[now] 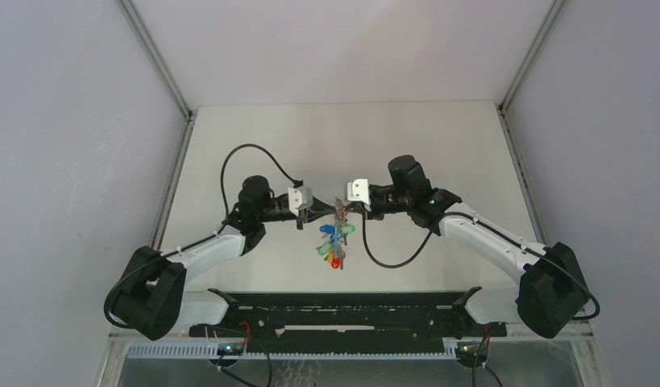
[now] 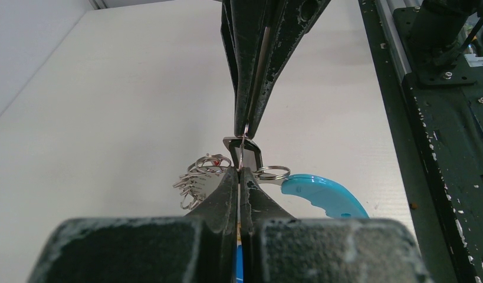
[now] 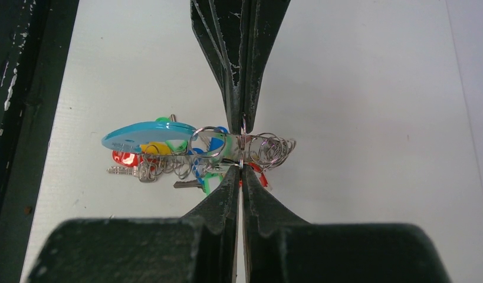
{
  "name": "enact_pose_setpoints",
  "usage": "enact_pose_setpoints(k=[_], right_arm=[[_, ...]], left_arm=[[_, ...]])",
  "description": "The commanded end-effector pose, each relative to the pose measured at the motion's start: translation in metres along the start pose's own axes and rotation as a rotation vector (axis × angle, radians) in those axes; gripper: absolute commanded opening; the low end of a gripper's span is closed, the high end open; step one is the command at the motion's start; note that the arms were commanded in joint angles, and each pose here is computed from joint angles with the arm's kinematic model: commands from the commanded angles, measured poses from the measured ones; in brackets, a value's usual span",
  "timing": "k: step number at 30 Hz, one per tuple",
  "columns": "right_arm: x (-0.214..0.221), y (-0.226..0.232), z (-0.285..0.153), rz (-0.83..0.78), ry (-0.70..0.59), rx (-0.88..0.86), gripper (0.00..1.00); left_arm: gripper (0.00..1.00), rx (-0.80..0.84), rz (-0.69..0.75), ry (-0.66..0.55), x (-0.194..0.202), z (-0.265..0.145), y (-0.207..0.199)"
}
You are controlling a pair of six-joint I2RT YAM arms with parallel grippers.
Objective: Put the keys on the keyring
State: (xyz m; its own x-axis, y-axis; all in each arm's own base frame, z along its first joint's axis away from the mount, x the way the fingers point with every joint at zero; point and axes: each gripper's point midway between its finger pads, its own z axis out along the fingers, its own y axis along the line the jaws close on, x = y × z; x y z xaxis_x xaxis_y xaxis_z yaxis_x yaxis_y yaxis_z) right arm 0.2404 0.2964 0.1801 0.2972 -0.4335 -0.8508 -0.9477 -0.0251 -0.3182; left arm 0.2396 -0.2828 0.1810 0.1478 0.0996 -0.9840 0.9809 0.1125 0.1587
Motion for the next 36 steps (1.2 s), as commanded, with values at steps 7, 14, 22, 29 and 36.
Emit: enact_pose_setpoints(k=[7,14,22,29,36], right_arm=[[-0.032,-0.01,0.005,-0.059,-0.079,0.017,0.0],[-0.037,-0.007,0.007,-0.075,-0.096,0.006,0.0],[-0.038,-0.005,0.007,-0.089,-0.089,0.005,0.0],[-0.032,-0.005,0.009,-0.118,-0.041,0.024,0.0],[-0.032,-0.006,0.009,-0.127,-0.023,0.042,0.0]], left_arm=[[0.0,0.007,0.072,-0.061,-0.022,0.004,0.002],[0.0,0.012,0.066,-0.06,-0.022,0.006,0.001],[0.0,-0.019,0.049,-0.058,-0.023,0.006,0.006],[0.0,-0.059,-0.02,-0.051,-0.029,0.007,0.015],[0.0,-0.063,-0.012,-0.017,-0.025,0.007,0.014]])
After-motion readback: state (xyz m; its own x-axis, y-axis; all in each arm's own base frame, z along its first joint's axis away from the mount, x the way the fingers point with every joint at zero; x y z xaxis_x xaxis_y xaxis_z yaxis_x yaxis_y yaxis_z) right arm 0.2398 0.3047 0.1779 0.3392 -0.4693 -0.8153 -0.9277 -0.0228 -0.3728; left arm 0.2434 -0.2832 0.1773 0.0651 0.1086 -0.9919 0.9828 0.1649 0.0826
